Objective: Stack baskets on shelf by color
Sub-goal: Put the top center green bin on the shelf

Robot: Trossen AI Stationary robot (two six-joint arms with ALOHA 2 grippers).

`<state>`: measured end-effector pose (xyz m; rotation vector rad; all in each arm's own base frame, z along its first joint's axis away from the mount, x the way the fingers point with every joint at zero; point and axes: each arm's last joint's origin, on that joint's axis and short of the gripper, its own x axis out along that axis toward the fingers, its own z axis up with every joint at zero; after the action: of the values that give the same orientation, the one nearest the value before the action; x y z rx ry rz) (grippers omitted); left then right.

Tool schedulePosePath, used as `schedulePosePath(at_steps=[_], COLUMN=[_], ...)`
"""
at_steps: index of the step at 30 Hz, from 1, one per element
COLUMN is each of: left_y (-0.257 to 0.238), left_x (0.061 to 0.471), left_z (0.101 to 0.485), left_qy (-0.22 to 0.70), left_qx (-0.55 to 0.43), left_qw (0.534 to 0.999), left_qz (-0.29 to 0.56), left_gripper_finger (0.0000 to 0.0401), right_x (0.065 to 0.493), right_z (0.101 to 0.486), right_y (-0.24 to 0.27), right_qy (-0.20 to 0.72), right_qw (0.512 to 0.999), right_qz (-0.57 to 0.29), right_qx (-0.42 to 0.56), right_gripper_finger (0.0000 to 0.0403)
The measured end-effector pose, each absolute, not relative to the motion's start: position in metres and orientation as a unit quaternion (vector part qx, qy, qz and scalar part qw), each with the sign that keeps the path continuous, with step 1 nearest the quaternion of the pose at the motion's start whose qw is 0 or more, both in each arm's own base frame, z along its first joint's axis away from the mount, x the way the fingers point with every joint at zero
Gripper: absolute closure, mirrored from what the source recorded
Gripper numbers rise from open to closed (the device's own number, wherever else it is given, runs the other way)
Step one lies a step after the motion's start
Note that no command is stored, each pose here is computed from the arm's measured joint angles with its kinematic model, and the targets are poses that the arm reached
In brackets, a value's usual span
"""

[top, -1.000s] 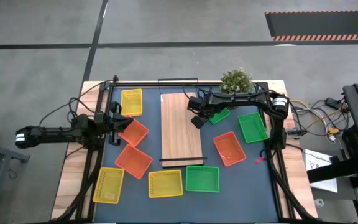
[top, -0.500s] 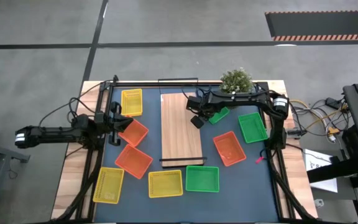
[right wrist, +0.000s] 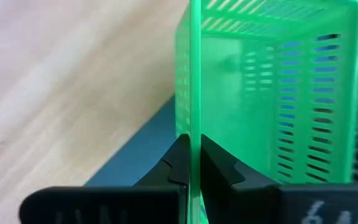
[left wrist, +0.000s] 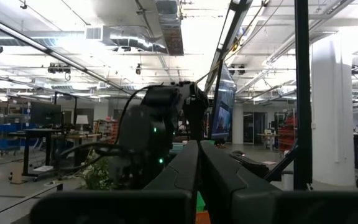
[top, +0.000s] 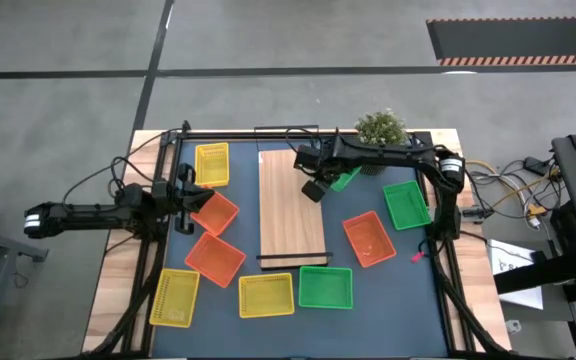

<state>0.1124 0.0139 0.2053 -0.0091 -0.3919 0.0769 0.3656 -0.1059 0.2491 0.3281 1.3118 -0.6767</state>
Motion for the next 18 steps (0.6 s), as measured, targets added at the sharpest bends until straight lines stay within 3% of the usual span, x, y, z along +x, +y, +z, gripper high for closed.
schedulePosePath(at_steps=[13,18], left_y=[0.014,0.014], left_x=[0.113,0.113], left_z=[0.205,0.205], left_qy=[-0.193,-0.193], left_qx=[-0.004,-0.004], left_qw=[0.980,0.980], left_qz=[0.038,0.038], left_gripper_finger=[0.0401,0.0401], right_x=[0.394,0.405], right_z=[0.274,0.272], right_y=[-0.075,-0.072], right_qy=[0.568,0.522], right_qw=[0.810,0.840], right_qz=[-0.050,0.006], right_qx=[-0.134,-0.148], right_gripper_finger=[0.0390,0.0390])
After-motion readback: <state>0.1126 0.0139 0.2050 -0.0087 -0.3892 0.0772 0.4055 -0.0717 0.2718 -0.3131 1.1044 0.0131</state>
